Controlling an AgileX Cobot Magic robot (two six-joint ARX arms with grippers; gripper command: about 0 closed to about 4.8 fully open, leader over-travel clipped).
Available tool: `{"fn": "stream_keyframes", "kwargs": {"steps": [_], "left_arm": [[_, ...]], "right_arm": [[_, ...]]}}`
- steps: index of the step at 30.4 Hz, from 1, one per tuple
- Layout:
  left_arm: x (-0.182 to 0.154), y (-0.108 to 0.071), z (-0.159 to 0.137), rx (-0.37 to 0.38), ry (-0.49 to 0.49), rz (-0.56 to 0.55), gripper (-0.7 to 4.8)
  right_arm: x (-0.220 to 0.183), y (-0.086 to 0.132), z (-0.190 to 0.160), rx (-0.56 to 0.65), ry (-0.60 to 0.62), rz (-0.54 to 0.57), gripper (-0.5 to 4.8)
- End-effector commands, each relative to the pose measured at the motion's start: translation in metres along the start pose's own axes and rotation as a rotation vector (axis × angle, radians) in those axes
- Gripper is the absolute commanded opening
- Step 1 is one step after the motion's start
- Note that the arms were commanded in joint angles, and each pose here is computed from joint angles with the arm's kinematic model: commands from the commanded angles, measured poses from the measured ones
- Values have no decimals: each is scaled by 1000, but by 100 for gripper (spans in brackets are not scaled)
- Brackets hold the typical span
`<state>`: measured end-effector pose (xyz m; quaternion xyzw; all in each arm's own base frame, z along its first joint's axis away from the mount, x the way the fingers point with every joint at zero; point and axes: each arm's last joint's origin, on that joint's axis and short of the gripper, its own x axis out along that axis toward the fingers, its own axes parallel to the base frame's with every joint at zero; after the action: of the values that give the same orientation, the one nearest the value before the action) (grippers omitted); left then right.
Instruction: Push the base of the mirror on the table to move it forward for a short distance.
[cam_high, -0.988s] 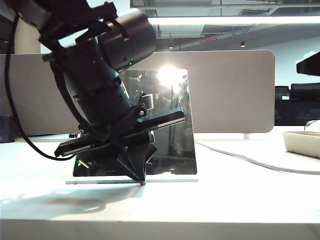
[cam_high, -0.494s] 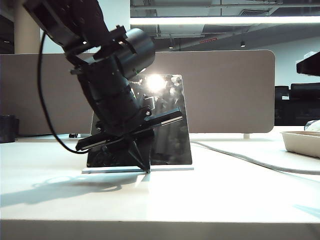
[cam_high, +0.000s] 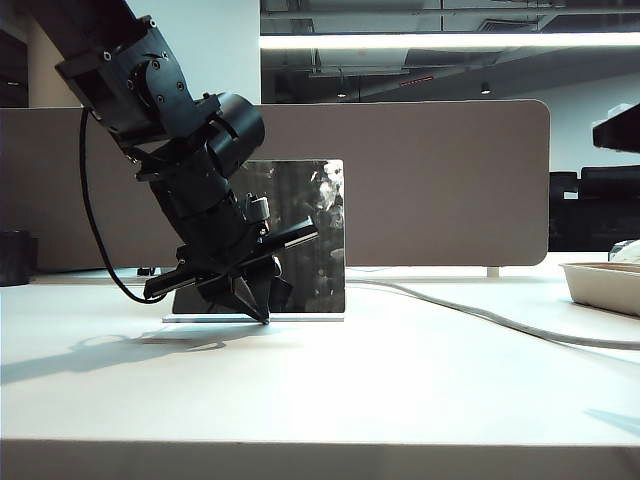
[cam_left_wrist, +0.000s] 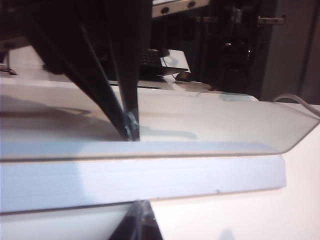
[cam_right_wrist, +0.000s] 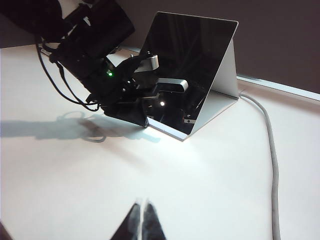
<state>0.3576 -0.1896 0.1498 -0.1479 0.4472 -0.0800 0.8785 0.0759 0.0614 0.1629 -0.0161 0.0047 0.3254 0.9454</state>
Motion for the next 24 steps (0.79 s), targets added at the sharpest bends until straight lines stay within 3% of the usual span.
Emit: {"fn": "stream_keyframes", "kwargs": {"steps": [1, 8, 14, 24], "left_arm": [[16, 12, -3, 25, 72, 92, -1], [24, -1, 18, 59, 27, 65, -1], [20, 3, 10, 56, 117, 121, -1], [-16, -9, 16, 95, 114, 134, -1]], "right_arm": [[0, 0, 2, 0, -14, 2, 22], [0, 0, 2, 0, -14, 2, 22], [0, 0, 2, 0, -14, 2, 22], [0, 0, 2, 0, -14, 2, 22]]}}
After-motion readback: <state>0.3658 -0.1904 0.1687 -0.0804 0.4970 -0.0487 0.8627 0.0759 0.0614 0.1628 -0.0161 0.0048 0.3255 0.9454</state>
